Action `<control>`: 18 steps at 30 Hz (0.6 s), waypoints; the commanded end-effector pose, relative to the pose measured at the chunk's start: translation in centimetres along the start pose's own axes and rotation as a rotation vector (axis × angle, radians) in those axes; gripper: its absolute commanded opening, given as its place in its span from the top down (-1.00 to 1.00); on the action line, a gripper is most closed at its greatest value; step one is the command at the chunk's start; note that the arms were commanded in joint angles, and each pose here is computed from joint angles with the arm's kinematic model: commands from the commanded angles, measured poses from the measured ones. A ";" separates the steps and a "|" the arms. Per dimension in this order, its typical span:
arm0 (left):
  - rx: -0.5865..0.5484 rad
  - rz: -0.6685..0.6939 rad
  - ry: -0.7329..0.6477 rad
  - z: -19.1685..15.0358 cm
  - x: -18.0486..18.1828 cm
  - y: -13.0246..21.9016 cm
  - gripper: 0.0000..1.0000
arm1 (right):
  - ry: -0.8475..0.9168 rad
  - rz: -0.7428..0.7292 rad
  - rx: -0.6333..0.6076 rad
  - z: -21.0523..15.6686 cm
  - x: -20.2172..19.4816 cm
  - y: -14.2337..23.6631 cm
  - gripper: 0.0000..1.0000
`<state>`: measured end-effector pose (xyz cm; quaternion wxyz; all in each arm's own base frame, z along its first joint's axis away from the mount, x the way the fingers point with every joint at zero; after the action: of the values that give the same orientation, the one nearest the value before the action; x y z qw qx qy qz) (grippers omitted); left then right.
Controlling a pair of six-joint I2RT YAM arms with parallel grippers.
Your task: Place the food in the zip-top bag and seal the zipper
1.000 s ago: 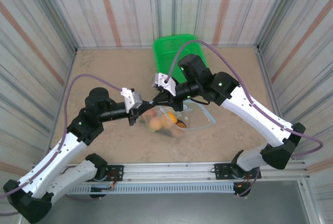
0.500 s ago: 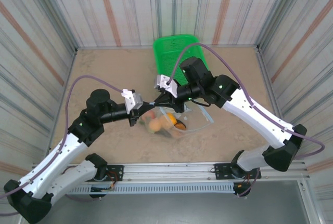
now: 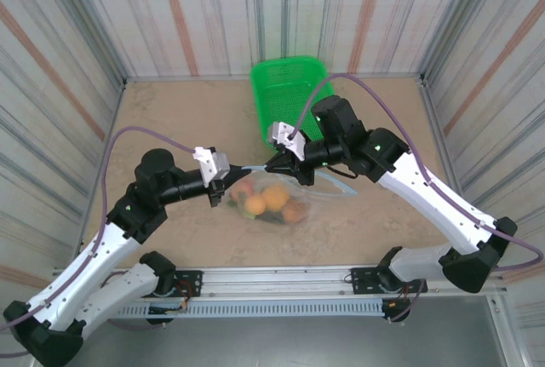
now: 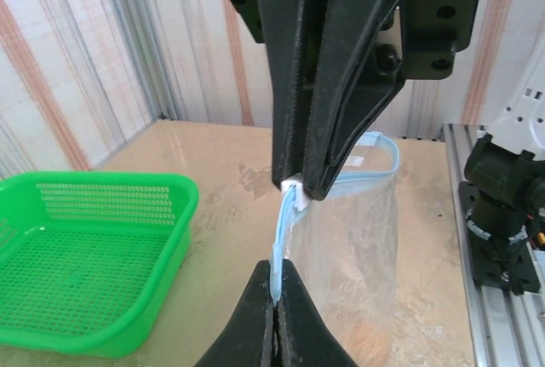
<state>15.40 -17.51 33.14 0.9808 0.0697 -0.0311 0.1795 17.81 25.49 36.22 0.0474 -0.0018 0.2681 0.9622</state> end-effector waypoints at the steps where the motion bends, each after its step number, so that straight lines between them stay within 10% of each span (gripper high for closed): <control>1: -0.036 0.104 -0.058 0.8 0.7 1.0 1.00 | -0.037 -0.077 0.081 -2.0 -0.3 1.3 1.00; 18: 0.030 0.423 -0.093 0.3 3.1 3.0 1.00 | -0.077 -0.214 0.206 -6.8 0.1 4.1 0.98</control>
<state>16.58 -15.33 33.54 0.9454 0.0834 -0.0643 0.3086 17.83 20.85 34.01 0.1321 -0.0004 0.3116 0.9410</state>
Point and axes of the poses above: each hand's point on the last joint's axis, 136 mm out from that joint toward the fingers, its own y axis back along the fingers, its own x axis along the line the jaws close on, z = x × y, the point moved 7 cm from there along y, back along the fingers, and after that the axes turned 3 degrees about y, right-handed, at the moved point
